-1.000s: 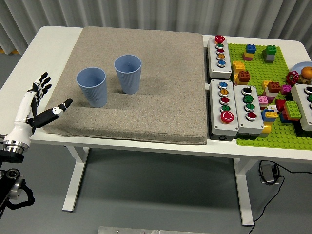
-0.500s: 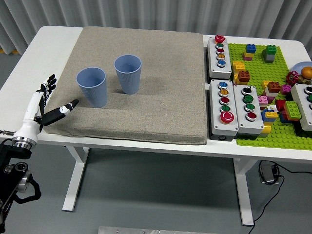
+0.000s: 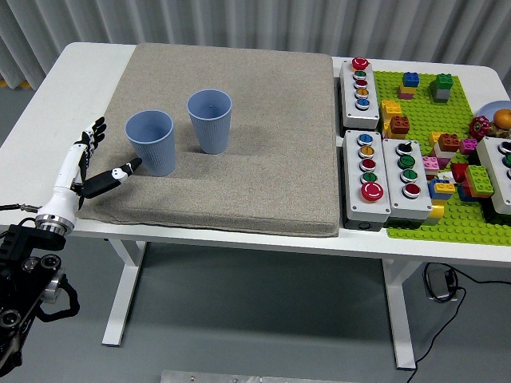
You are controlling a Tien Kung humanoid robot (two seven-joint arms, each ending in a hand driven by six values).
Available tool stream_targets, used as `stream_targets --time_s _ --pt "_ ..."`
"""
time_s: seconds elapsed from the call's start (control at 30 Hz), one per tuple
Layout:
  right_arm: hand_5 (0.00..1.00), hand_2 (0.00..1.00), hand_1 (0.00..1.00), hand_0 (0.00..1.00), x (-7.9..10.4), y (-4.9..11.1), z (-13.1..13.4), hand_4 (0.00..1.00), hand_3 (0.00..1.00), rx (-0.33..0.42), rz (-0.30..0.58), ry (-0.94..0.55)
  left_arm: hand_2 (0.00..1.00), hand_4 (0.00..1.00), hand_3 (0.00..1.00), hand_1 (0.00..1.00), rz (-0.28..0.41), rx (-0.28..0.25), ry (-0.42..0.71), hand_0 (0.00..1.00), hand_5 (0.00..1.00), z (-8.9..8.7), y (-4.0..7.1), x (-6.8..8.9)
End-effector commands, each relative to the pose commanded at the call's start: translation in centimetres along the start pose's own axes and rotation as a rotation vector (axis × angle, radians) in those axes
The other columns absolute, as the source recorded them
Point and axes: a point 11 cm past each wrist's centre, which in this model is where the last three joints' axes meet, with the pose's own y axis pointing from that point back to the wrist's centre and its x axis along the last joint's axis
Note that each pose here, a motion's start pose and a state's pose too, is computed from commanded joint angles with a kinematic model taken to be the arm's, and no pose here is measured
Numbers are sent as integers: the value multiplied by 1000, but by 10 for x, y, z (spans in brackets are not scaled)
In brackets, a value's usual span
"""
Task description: Pick cup pour cup place
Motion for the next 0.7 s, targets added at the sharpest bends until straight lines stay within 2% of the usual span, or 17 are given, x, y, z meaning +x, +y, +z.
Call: stream_targets --time_s 0.27,0.7 --pt "333 604 659 690 1 0 -5 22 605 8 2 2 998 922 998 977 -22 -11 -8 998 287 5 -9 -10" --pt "333 604 659 690 1 1 -9 22 605 15 2 2 998 922 998 977 -36 -12 -7 998 294 7 -18 -17"
